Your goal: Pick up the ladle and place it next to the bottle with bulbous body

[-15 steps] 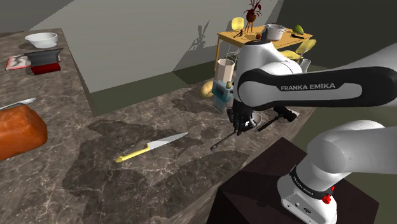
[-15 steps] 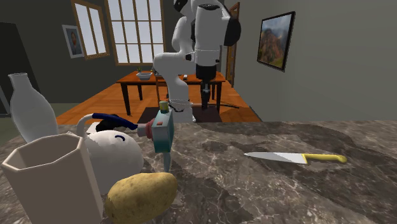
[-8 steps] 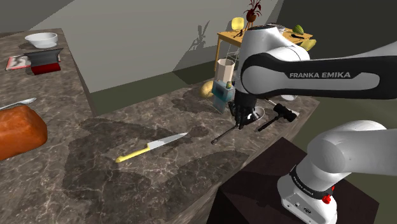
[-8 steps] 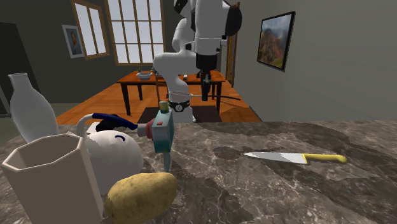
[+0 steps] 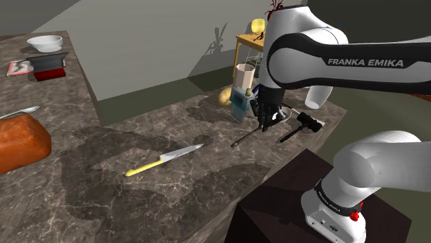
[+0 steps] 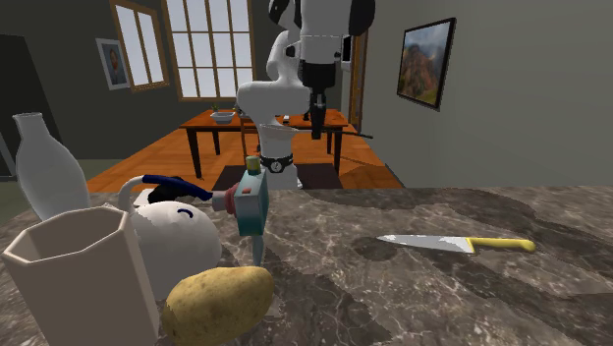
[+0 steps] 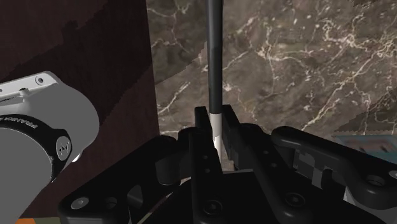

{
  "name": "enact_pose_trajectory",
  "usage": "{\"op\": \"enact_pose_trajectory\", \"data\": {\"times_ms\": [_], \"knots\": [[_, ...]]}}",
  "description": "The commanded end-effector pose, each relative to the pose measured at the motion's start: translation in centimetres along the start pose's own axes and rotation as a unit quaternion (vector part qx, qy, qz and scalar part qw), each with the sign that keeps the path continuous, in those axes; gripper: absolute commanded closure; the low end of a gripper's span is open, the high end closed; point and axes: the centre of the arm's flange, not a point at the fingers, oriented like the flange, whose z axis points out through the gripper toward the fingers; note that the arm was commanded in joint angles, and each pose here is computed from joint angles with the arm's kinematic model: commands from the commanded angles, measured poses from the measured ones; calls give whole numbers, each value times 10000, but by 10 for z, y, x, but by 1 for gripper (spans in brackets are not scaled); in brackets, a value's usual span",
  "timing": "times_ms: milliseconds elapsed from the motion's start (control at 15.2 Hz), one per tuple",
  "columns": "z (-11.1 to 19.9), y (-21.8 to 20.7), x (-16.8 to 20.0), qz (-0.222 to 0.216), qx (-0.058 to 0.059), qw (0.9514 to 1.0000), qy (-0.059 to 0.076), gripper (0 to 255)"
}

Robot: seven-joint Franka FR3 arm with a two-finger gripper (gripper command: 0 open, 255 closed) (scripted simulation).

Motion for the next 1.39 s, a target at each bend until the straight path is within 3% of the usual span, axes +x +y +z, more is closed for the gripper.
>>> {"op": "enact_pose_trajectory", "data": {"times_ms": [0,1320], "knots": [[-10,1,1,0,-2,10000,0,255],[-116,9,3,0,-2,10000,0,255]]}}
